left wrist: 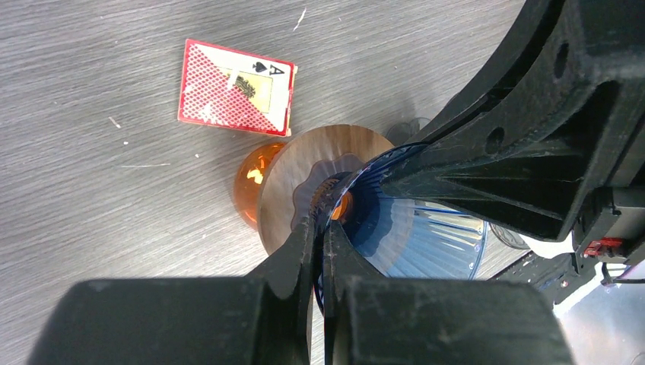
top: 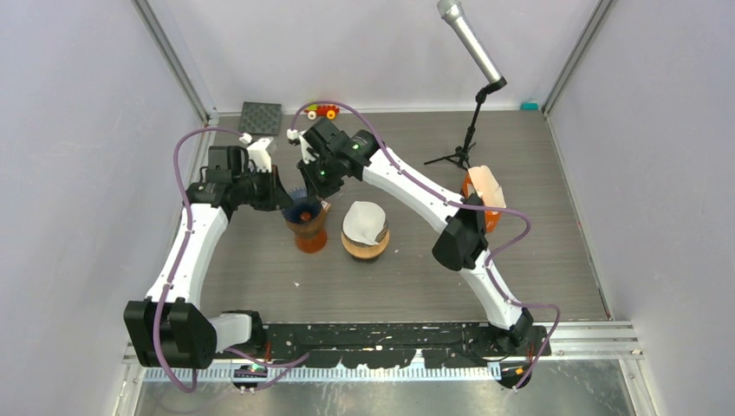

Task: Place the coffee filter in the dripper

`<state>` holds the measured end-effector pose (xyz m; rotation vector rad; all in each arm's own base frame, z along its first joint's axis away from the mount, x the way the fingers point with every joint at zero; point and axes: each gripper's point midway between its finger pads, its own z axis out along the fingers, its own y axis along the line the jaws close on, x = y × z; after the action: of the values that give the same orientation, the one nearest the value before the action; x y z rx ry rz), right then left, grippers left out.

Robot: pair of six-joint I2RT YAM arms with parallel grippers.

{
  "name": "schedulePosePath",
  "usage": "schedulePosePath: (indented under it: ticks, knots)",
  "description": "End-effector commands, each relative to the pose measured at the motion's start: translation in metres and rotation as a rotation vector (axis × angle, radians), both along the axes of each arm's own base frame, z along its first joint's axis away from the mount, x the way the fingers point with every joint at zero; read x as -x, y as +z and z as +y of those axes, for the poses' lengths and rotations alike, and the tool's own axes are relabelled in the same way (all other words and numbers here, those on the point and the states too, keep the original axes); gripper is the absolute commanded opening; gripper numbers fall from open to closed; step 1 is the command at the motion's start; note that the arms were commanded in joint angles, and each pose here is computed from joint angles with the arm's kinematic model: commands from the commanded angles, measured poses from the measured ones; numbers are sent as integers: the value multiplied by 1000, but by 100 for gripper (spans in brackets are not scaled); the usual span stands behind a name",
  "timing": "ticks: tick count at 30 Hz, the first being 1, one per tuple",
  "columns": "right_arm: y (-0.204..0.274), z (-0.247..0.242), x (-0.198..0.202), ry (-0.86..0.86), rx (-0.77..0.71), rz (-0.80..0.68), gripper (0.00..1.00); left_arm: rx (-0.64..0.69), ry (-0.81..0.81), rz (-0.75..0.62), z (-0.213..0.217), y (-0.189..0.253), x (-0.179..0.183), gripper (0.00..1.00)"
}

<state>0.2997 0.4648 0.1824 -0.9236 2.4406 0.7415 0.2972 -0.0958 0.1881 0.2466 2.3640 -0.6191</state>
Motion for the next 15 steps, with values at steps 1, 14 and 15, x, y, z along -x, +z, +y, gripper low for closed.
schedulePosePath:
  ticks: [1,14,15]
  knots:
    - [-51,3,1,51,93,20,0,-106,11,180,14,-53,21,0]
    - [-77,3,3,50,130,45,0,-165,-18,205,22,-71,24,0]
    - [-79,2,3,51,138,42,0,-172,-19,204,23,-72,24,0]
